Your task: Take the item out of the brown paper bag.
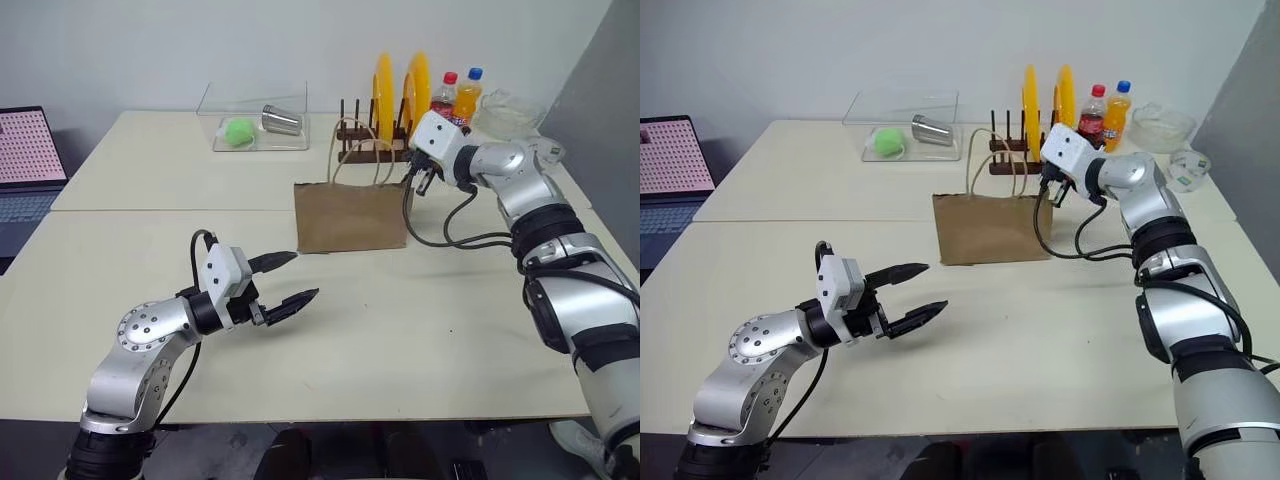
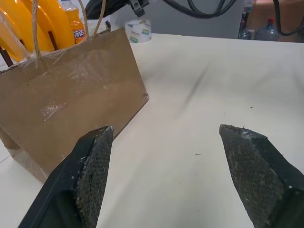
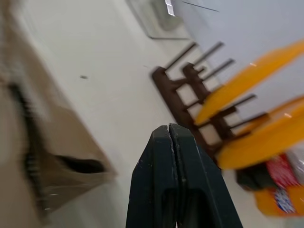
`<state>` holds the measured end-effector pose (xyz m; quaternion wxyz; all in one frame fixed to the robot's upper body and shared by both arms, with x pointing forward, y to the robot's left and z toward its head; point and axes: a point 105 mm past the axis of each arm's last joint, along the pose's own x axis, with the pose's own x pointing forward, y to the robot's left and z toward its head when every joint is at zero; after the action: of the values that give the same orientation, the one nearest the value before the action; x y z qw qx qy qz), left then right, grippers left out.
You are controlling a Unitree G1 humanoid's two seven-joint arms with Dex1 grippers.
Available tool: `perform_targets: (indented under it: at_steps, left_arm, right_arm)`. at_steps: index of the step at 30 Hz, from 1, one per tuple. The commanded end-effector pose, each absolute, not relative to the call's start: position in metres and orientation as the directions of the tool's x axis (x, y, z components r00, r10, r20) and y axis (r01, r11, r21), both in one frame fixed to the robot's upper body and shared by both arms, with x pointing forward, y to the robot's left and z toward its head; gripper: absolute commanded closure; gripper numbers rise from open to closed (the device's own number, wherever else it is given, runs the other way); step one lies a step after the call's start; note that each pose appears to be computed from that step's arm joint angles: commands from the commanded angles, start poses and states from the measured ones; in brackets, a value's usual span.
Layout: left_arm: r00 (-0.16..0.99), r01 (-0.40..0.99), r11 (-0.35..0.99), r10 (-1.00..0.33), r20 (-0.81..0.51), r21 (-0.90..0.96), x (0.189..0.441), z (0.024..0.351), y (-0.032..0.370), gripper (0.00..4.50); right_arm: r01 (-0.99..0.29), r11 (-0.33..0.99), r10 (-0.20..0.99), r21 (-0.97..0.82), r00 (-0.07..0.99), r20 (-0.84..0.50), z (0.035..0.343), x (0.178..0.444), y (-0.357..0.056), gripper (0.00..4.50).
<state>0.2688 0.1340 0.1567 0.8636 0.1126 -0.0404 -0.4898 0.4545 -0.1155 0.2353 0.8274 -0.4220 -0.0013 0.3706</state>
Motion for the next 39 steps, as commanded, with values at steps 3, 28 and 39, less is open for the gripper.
perform_targets:
  at_steps: [3, 28, 39]
  left_arm:
    - [0.498, 0.838, 0.467, -0.866, -0.044, 0.284, 0.269, 0.162, 0.135, 0.75]
    - [0.388, 0.881, 0.298, -0.899, -0.202, 0.368, 0.260, 0.158, 0.152, 0.75]
    - [0.031, 0.789, -0.222, -0.917, -0.398, 0.573, 0.268, 0.147, 0.106, 0.00]
  right_arm:
    - [-0.677, 0.220, 0.712, -0.702, 0.604, -0.359, 0.240, 0.431, -0.105, 4.48]
    - [-0.802, 0.055, 0.837, -0.595, 0.362, -0.410, 0.232, 0.329, -0.085, 4.48]
    - [-0.852, 0.382, 0.762, -0.359, 0.510, -0.399, 0.167, 0.225, -0.119, 3.12]
